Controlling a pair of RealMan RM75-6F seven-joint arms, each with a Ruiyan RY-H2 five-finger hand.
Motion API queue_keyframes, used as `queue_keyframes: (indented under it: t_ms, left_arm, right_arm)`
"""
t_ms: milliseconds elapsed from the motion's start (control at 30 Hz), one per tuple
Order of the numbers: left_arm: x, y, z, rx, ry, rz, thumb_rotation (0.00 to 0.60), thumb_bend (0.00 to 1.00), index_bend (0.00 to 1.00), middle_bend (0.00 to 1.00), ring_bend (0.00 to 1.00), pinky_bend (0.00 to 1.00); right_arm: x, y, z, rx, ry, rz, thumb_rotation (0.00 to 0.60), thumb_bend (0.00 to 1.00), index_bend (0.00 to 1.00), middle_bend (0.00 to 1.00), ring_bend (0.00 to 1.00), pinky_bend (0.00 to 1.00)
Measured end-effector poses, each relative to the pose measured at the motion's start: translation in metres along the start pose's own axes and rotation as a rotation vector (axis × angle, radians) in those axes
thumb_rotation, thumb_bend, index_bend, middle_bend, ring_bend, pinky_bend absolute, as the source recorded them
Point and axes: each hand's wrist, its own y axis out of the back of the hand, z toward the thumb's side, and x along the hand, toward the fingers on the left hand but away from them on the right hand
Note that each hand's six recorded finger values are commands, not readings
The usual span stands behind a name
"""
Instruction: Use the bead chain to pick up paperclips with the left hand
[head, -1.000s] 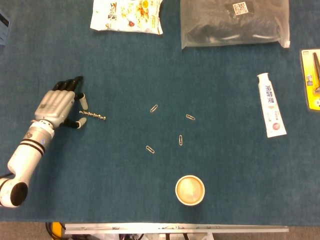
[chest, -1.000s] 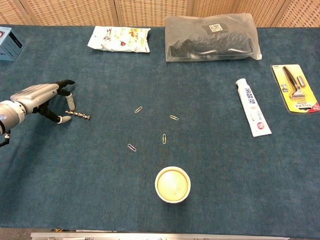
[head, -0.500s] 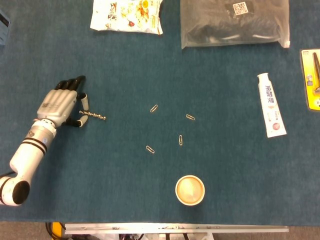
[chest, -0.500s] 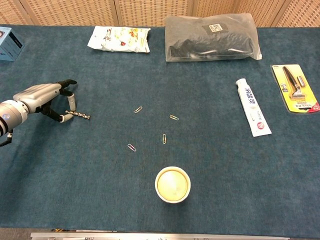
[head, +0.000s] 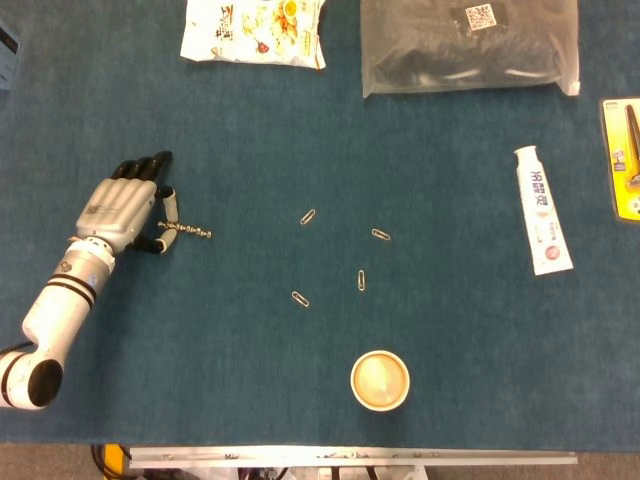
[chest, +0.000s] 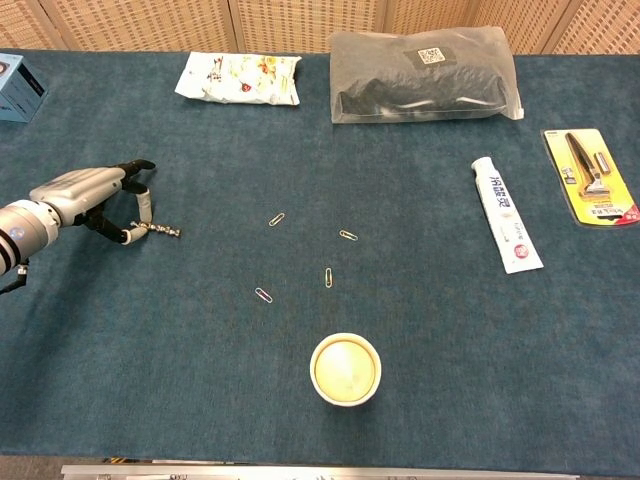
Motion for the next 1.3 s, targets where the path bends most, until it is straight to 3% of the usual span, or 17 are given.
queue_keyframes:
  t_ms: [367, 800, 1300]
  left_arm:
    - [0.0005, -0.0003, 0.0009, -0.004, 0.000, 0.002, 0.600, 0.34, 0.55, 0.00, 0.00, 0.05]
    - [-0.0004, -0.0023, -0.0005, 0.000, 0.002, -0.010, 0.600, 0.34, 0.52, 0.00, 0.00, 0.05]
    - [-0.0040, 0.0047, 0.0058, 0.000, -0.016, 0.019, 0.600, 0.35, 0.60, 0.00, 0.00, 0.05]
  right_arm:
    - [-0.0001, 0.0001, -0.0002, -0.001, 0.000, 0.000, 0.600, 0.63, 0.44, 0.35, 0.20, 0.33]
    - [-0.0002, 0.0004, -0.0003, -0.002, -0.001, 0.000, 0.600, 0.63, 0.44, 0.35, 0.20, 0.33]
    - [-0.0003, 0.0012, -0.0006, -0.006, 0.000, -0.001, 0.600, 0.63, 0.44, 0.36, 0.20, 0.33]
